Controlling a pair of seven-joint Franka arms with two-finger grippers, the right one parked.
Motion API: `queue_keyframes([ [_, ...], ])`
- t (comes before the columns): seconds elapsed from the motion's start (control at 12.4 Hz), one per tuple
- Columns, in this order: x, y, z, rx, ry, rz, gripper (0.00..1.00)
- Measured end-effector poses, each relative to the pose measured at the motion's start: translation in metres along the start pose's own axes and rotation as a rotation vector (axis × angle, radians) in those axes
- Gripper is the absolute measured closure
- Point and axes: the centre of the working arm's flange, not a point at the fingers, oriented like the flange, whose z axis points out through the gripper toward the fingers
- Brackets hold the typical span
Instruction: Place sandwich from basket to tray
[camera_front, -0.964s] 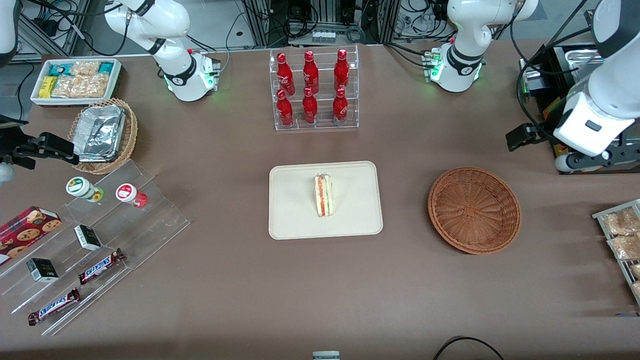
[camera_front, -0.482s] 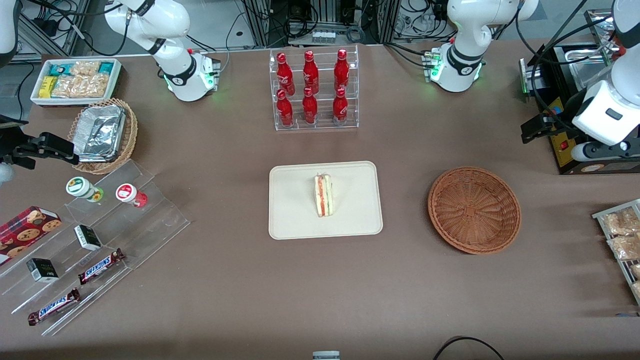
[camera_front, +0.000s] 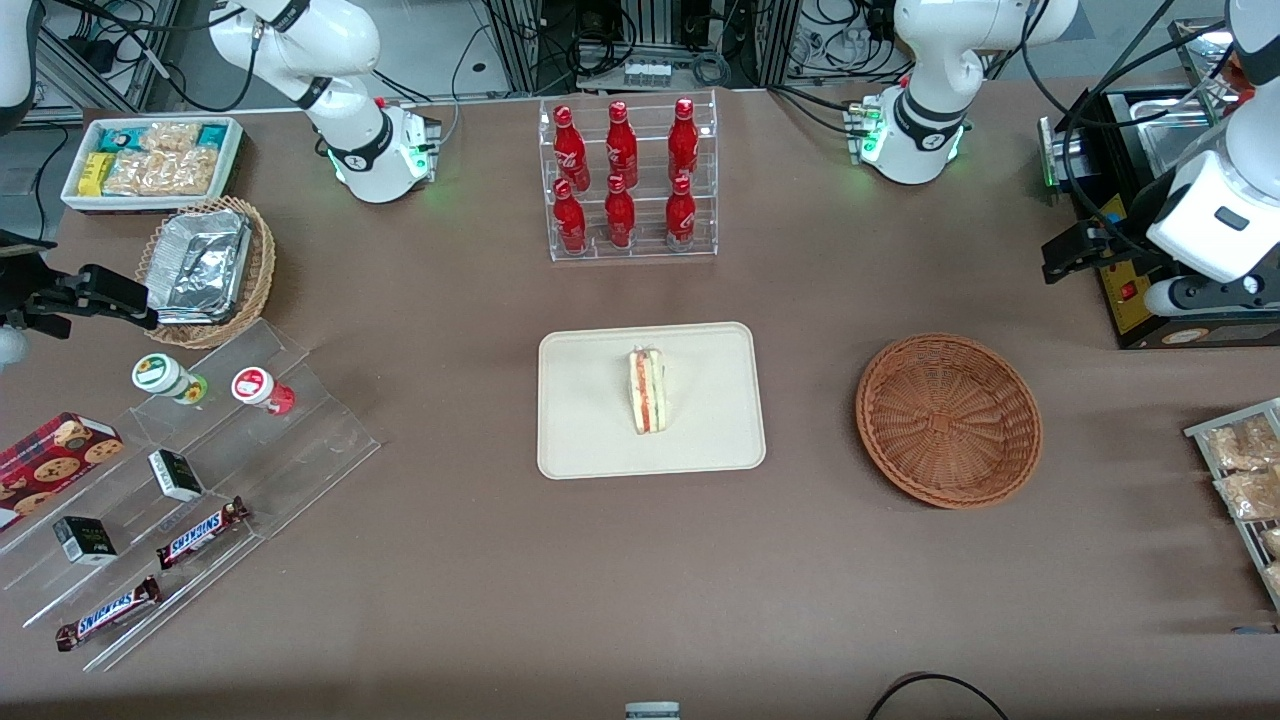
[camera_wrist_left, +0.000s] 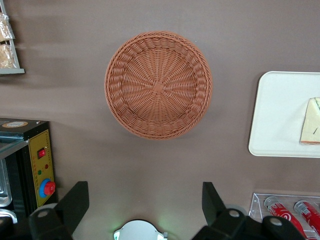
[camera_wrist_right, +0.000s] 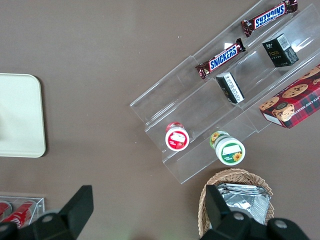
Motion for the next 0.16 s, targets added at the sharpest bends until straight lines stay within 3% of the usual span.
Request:
queue_keyframes([
  [0.16,0.0014,-0.0009,-0.0023,-0.002,0.009,-0.002,0.0],
])
